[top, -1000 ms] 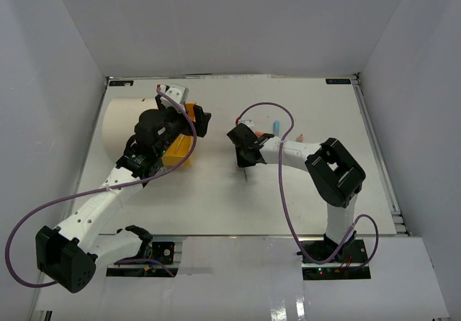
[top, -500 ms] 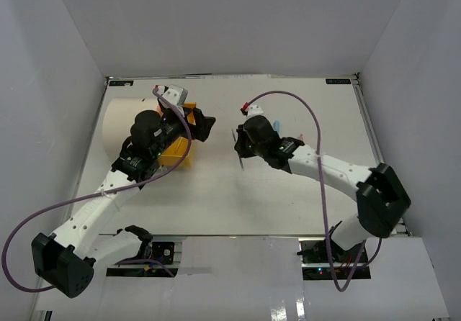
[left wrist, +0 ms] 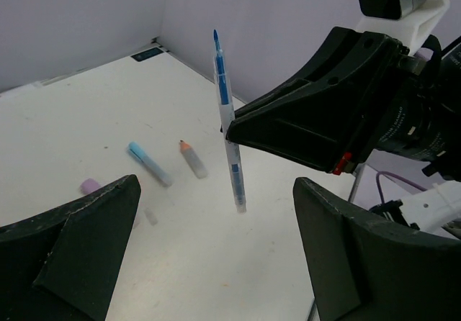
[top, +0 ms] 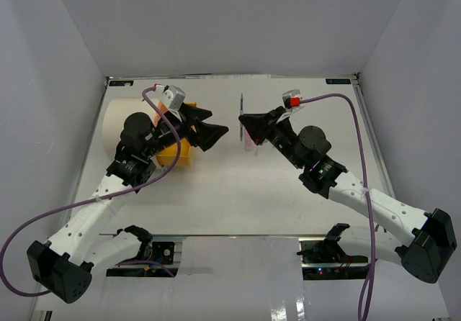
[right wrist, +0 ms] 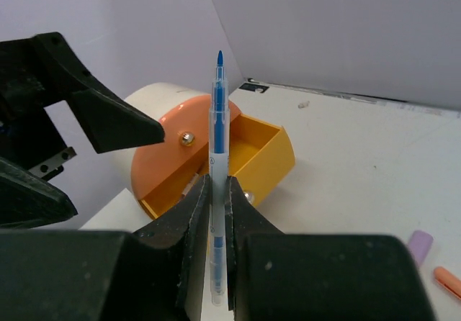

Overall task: Sort the stationery into containers
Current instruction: Pick up the pen from the center of the board.

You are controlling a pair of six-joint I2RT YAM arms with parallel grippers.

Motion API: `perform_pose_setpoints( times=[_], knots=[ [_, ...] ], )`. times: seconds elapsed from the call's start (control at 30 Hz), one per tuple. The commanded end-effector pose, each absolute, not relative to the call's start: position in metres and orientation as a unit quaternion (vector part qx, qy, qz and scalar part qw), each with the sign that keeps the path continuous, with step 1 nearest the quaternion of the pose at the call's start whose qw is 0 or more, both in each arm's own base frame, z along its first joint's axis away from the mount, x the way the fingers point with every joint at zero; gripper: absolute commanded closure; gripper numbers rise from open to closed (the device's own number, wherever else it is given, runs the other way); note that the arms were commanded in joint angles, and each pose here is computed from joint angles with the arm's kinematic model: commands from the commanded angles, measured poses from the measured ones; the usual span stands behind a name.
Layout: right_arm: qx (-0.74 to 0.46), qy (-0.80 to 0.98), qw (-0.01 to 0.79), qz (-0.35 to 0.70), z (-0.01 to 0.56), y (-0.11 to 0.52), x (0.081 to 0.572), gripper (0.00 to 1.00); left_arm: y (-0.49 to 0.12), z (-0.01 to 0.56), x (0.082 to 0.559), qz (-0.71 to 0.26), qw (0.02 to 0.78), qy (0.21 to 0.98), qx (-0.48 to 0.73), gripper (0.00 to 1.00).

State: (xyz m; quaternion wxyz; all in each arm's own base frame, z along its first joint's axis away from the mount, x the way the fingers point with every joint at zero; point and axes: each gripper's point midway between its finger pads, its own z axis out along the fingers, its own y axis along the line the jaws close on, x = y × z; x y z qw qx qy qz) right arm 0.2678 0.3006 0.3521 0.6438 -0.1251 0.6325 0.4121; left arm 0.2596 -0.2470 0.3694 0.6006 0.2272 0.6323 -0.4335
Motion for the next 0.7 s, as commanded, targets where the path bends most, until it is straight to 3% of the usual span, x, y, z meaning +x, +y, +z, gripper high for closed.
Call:
perform_pose_setpoints(
  times=[0.0,0.23,0.4,0.67],
  knots=[
    [-0.118,0.549,0.690,0.457,0.400,0.293,0.254,0.92,-0.264,0.372,0.246,-0.485,0.571,0.610,0.258,0.02],
    [-0.134,0.509,0.697,0.486,0.415,0.293,0.239,0.92,-0.285,0.364,0.249,-0.503,0.545,0.599,0.301,0.05],
    [-0.136,0.493,0.698,0.500,0.420,0.293,0.233,0.92,-0.292,0.365,0.250,-0.512,0.537,0.591,0.318,0.15],
    [-0.159,0.481,0.681,0.529,0.415,0.303,0.223,0.92,-0.305,0.376,0.242,-0.539,0.528,0.561,0.340,0.21]
  ],
)
